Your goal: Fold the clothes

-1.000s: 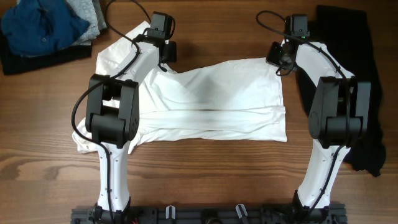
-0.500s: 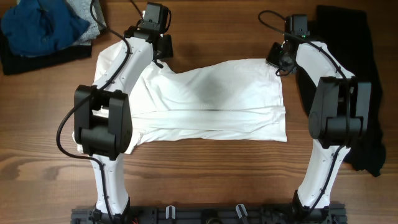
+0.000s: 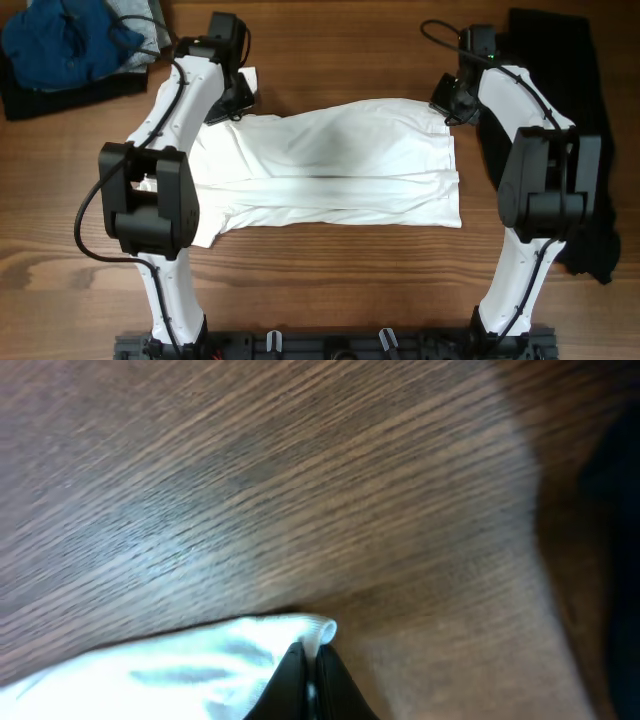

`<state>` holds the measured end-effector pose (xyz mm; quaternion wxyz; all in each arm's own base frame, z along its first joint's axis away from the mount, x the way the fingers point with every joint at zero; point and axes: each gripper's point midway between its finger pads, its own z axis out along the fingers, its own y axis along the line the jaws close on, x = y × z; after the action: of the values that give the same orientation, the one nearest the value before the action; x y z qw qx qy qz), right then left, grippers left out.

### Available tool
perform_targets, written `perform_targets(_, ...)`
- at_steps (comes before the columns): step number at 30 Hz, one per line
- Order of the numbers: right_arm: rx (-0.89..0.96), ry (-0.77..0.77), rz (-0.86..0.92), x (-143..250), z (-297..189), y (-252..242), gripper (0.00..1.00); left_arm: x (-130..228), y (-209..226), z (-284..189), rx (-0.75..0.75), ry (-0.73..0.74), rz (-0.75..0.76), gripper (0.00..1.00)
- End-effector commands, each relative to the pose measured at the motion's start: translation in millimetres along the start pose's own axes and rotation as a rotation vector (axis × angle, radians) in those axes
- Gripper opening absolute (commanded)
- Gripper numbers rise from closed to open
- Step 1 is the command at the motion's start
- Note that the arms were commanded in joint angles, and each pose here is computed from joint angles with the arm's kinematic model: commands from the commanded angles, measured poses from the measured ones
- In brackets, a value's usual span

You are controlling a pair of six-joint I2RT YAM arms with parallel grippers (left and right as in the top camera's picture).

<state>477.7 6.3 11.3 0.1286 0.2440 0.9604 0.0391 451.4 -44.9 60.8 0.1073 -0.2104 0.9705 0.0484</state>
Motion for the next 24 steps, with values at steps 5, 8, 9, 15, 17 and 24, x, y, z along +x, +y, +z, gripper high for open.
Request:
perform_targets(5, -0.013, -0.062, 0.016, -9.9, -42.1, 3.7, 0.04, -12.7, 33.9, -12.4, -0.029, 0.002, -0.099, 0.04)
perform_targets(8, 0.003, -0.045, 0.045, -5.6, -41.8, 0.0, 0.04, -12.0, 41.7, -11.5, -0.038, 0.018, -0.112, 0.04)
perform_targets(9, 0.004, -0.041, 0.047, -4.6, -41.8, -0.3, 0.04, -10.8, 44.2, -11.4, -0.044, 0.026, -0.114, 0.04)
perform_targets(15, 0.022, -0.009, 0.068, 3.6, -44.0, -4.8, 0.04, 0.2, 53.7, -13.8, -0.074, 0.073, -0.112, 0.04)
perform_targets(17, 0.033, 0.008, 0.096, 8.6, -47.4, -7.6, 0.04, 4.9, 56.9, -17.9, -0.083, 0.088, -0.109, 0.04)
perform_targets(24, 0.064, 0.054, 0.127, 23.4, -64.4, -15.8, 0.04, 10.6, 89.3, -35.1, -0.214, 0.079, -0.151, 0.04)
